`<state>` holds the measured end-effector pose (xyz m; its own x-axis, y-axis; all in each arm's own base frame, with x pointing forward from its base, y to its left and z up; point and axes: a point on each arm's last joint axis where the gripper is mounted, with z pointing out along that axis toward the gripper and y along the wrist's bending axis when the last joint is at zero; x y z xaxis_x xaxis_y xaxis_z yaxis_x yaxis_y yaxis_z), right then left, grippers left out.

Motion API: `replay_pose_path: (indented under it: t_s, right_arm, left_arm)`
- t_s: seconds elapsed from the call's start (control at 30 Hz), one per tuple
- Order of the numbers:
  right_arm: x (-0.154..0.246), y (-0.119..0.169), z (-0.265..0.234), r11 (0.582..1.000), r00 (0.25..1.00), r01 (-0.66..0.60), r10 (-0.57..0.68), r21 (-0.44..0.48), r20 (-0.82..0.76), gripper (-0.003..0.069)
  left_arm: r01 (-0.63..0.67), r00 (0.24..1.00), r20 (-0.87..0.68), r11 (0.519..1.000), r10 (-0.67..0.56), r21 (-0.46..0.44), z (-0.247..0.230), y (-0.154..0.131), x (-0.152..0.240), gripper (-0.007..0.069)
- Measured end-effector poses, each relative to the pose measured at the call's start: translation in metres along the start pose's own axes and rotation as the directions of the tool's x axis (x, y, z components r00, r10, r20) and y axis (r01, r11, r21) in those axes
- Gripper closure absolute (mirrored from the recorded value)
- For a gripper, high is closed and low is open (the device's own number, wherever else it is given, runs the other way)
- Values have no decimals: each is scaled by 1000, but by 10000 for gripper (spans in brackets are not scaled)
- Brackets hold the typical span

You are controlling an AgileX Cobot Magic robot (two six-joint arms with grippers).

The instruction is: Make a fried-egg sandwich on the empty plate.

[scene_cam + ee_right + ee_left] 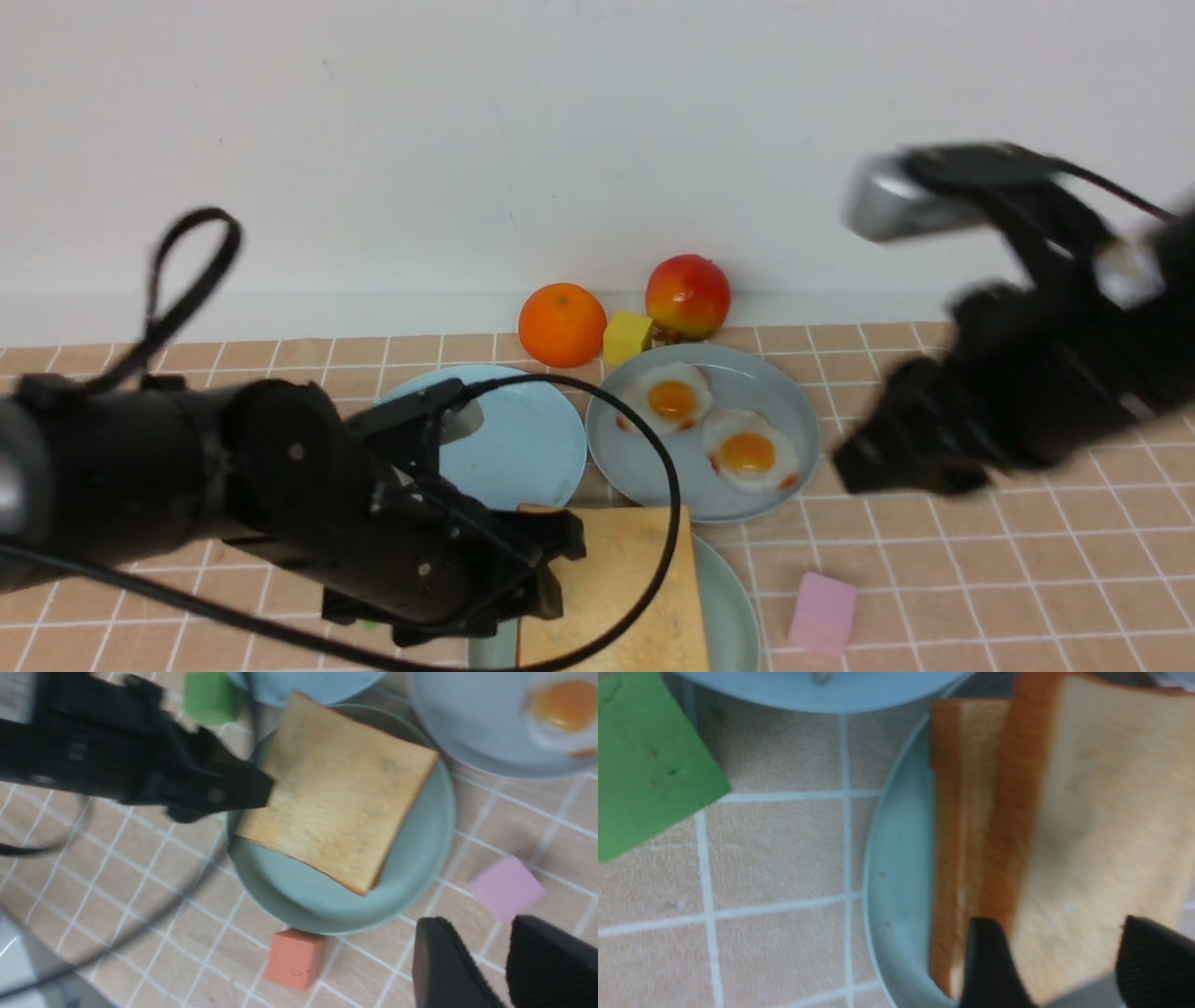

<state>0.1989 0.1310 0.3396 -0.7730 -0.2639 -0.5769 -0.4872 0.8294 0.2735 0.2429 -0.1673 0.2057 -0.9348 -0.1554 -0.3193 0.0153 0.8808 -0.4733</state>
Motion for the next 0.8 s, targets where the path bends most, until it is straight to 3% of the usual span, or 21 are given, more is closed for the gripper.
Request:
replay_pose_path:
  t_s: [0.13,0.2,0.33,0.37,0.4,0.47,0.53,0.57,0.6,0.63,0.67,0.8]
  right_arm:
    - [40,-5,-17,1000,993,12,-14,21,114,427]
    - [76,-8,-32,996,968,76,-83,40,235,427]
    - [131,-13,-55,978,857,183,-210,103,471,427]
    - [150,-15,-59,972,800,200,-237,127,551,427]
    - [151,-15,-62,970,790,205,-242,130,563,427]
    - [179,-20,-61,959,703,229,-283,169,653,439]
    - [190,-22,-61,955,669,235,-293,179,683,459]
    - [200,-24,-60,953,640,238,-298,185,709,497]
    - [203,-24,-59,953,635,239,-297,185,713,517]
    - [207,-25,-58,952,620,234,-301,195,725,581]
    - [207,-25,-58,952,616,240,-301,190,728,631]
    - [207,-25,-59,952,612,239,-300,191,732,671]
  left_arm:
    - [-63,998,31,998,62,32,-26,-6,2,169]
    - [-120,992,45,991,117,60,-53,-11,8,165]
    - [-178,983,77,976,169,124,-102,-16,24,203]
    - [-192,979,94,970,179,152,-120,-16,32,233]
    - [-191,980,86,970,179,151,-120,-16,32,239]
    - [-207,976,105,956,188,209,-148,-11,54,337]
    - [-212,975,119,948,188,236,-160,-8,64,396]
    - [-212,974,130,941,183,265,-168,0,79,470]
    - [-211,975,134,938,180,274,-170,2,83,492]
    - [-205,974,158,926,161,316,-178,11,99,590]
    - [-198,975,166,918,148,343,-181,16,109,629]
    - [-176,976,187,898,107,403,-180,32,132,638]
